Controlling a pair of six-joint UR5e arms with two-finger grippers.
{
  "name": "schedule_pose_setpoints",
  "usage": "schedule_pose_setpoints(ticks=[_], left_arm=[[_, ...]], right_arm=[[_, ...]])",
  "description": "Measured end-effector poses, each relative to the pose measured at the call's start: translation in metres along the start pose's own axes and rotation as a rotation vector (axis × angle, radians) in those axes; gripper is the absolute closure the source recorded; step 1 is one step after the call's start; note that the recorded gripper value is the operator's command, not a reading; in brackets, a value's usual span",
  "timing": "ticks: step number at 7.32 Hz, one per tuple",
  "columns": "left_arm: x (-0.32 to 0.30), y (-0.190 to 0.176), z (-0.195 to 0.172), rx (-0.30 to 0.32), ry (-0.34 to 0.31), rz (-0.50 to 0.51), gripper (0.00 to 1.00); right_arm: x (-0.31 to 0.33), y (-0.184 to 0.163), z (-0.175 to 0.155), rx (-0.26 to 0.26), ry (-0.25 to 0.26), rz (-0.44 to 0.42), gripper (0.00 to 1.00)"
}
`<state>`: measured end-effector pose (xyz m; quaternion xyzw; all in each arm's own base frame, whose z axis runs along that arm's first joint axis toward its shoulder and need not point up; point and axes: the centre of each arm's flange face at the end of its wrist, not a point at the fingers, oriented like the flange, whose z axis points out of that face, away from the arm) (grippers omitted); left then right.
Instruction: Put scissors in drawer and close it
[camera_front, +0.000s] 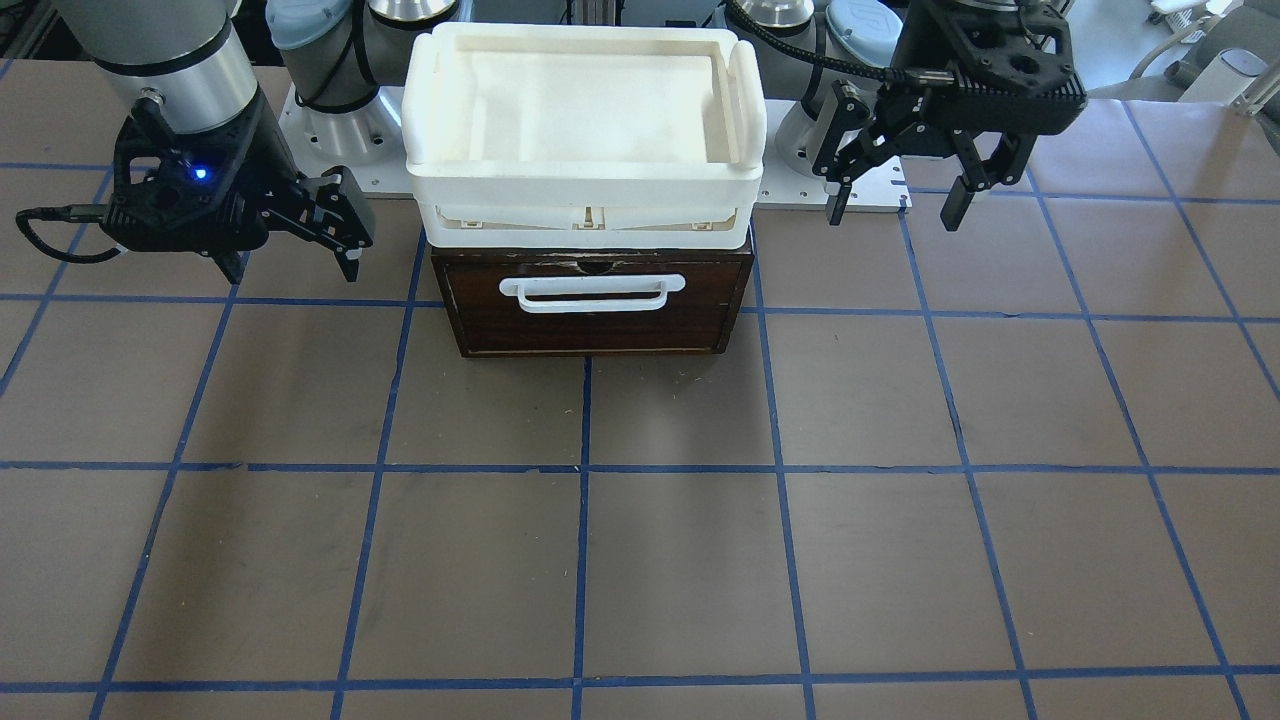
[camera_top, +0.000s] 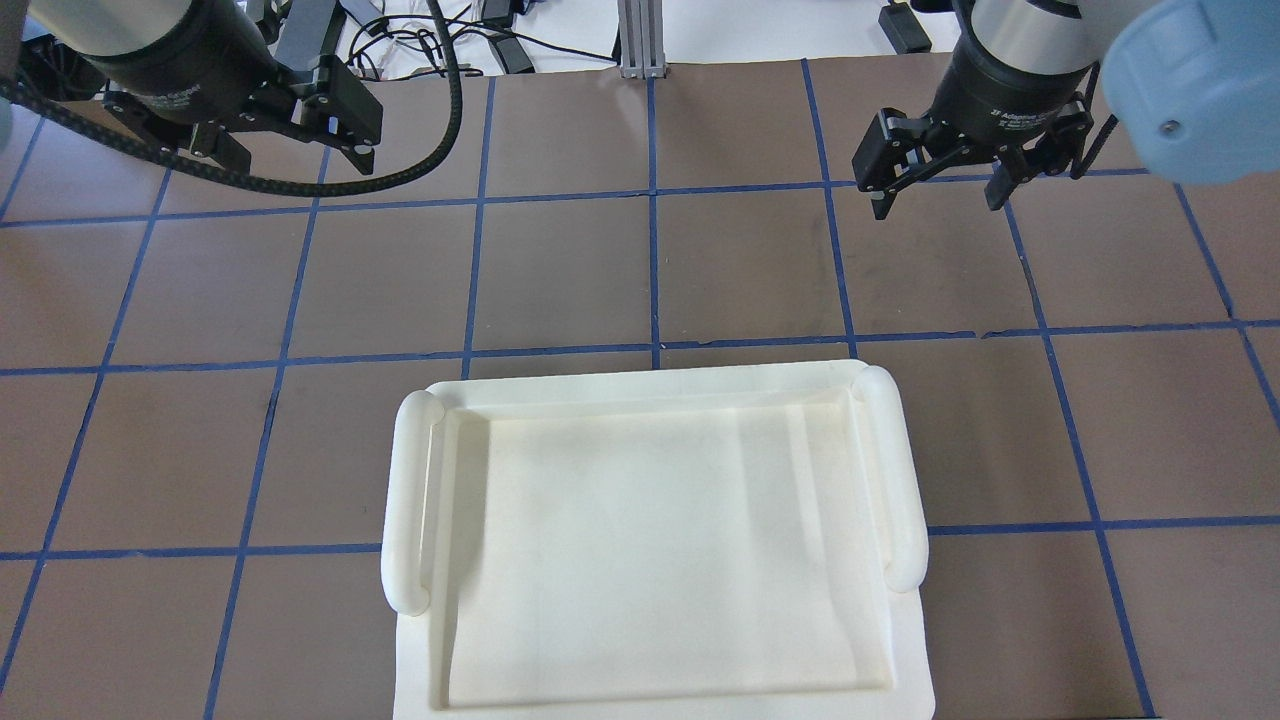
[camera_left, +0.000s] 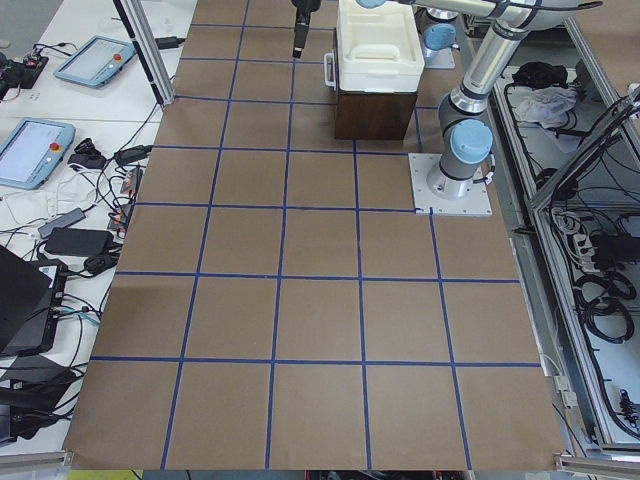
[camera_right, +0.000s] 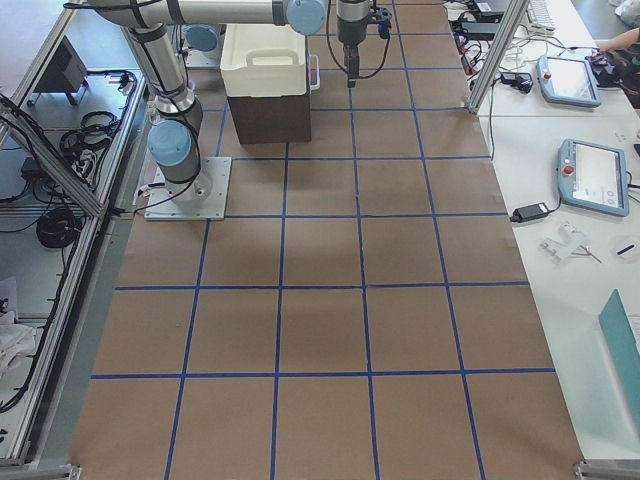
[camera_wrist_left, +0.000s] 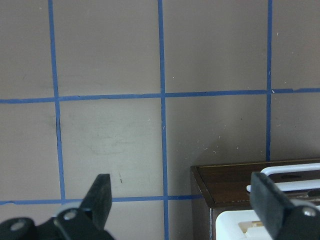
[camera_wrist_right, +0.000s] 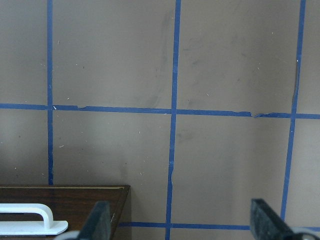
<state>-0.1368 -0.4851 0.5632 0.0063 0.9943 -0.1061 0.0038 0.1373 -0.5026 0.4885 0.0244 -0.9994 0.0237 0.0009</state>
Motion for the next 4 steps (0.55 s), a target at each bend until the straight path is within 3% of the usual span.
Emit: schedule_pose_setpoints(ticks=[4], left_arm=[[0.0012, -0.007, 0.0029, -0.02, -0.002, -0.005, 0.0]], right_arm=[[-0.0001, 0.0001, 0.0014, -0.003, -0.002, 0.0, 0.0]])
